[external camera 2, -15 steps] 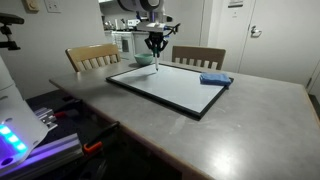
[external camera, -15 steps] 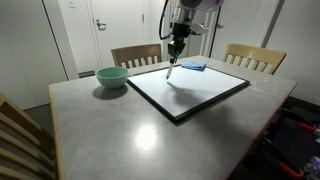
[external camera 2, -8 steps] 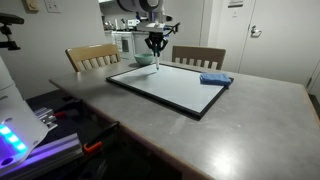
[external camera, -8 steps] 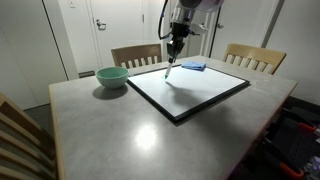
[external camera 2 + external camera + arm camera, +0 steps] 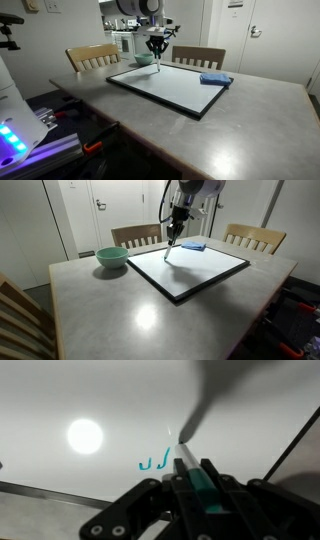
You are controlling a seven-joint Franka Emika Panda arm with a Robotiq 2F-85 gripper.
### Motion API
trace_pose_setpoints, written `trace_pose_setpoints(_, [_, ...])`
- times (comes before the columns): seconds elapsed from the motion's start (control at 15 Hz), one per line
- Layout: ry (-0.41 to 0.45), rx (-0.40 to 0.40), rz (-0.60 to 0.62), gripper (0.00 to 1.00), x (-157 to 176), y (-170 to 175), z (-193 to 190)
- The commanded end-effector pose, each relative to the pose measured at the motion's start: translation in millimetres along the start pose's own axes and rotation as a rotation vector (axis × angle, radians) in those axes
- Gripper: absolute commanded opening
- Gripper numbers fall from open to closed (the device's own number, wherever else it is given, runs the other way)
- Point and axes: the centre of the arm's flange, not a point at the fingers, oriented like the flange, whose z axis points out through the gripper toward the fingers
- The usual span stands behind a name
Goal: Pick up the marker from the bowl, use the marker to draw a smiley face on the whiteboard, put the marker in the bowl
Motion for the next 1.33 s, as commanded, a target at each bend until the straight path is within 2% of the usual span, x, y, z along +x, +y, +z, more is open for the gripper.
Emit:
trace_pose_setpoints(0.0, [0.017, 0.006, -0.006, 0.05, -6, 7, 6])
trace_pose_setpoints(0.4, [0.019, 0.020, -0.005, 0.05, -6, 8, 1])
trace_pose_setpoints(0.73, [0.025, 0.061, -0.005, 0.05, -9, 7, -2])
trace_pose_setpoints(1.27, [0.010, 0.055, 0.009, 0.05, -16, 6, 0])
